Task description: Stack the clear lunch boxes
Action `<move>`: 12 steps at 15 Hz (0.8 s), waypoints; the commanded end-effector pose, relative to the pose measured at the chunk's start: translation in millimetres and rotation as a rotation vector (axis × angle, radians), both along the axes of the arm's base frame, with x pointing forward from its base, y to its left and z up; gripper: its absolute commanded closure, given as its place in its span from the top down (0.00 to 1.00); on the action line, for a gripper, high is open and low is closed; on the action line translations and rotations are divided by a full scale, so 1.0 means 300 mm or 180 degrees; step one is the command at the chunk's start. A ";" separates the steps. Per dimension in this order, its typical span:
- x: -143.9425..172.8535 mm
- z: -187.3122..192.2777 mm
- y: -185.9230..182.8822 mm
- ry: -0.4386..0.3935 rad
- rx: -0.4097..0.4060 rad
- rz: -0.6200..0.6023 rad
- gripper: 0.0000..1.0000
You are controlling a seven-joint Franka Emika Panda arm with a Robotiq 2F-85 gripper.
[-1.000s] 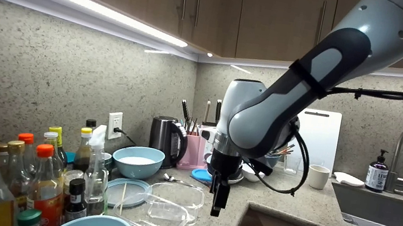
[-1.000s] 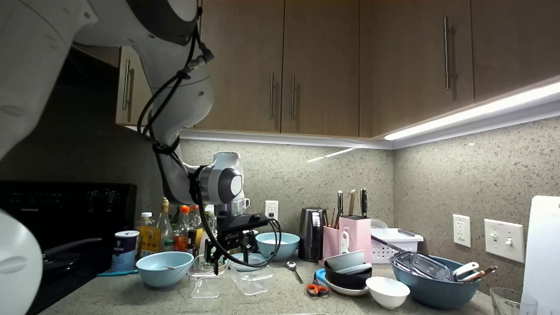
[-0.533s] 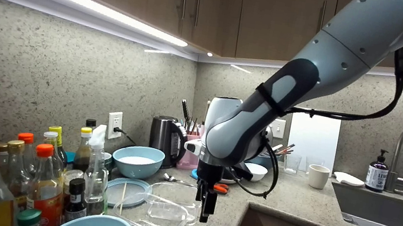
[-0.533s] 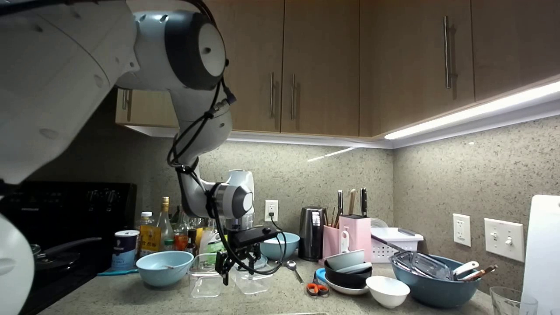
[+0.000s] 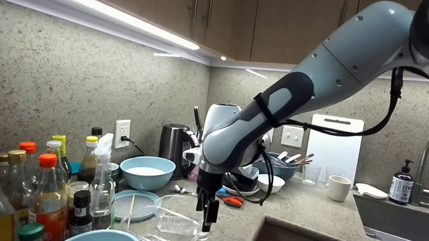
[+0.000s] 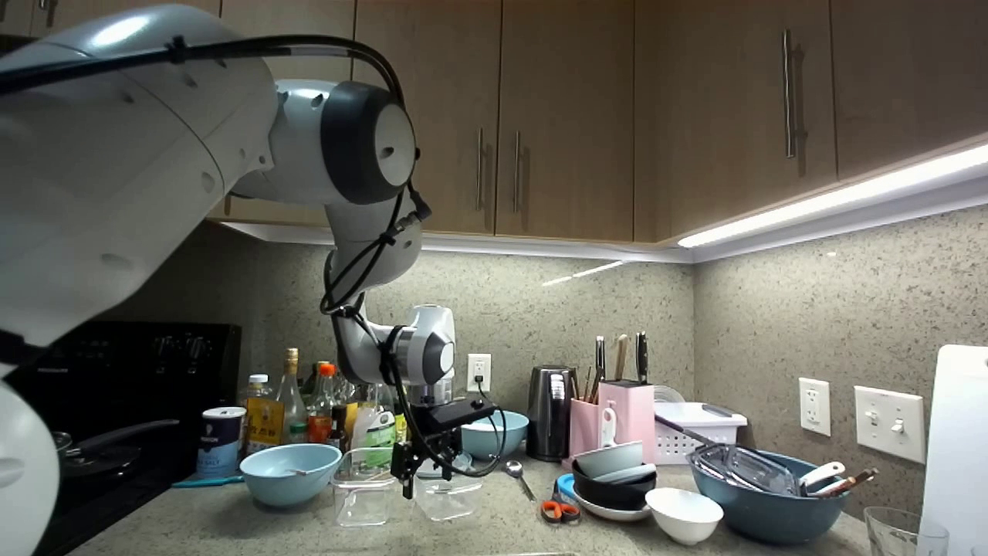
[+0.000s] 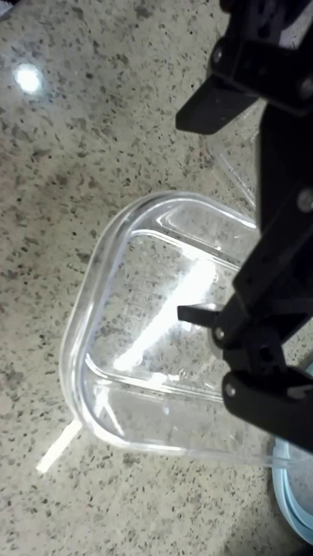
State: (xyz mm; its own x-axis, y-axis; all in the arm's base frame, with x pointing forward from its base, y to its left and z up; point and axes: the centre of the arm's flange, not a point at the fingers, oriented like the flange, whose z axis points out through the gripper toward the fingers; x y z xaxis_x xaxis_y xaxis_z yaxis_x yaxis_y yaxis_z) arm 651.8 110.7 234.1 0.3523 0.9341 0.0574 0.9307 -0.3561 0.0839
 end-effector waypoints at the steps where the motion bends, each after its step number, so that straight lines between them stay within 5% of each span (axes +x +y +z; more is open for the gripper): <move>1: 0.007 -0.065 0.004 0.0248 0.0037 0.0119 1.00; 2: 0.006 -0.093 -0.001 0.0321 0.0021 0.0098 0.97; 3: 0.003 -0.114 -0.004 0.0384 0.0009 0.0087 0.73; 5: -0.002 -0.143 -0.011 0.0457 -0.0008 0.0089 0.68; 12: -0.003 -0.110 0.000 0.0312 -0.0071 0.0054 0.22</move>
State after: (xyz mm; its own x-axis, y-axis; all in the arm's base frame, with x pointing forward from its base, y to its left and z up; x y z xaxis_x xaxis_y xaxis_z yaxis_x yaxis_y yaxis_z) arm 654.5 110.5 195.1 0.3593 0.9332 0.0086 0.9332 -0.3591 -0.0154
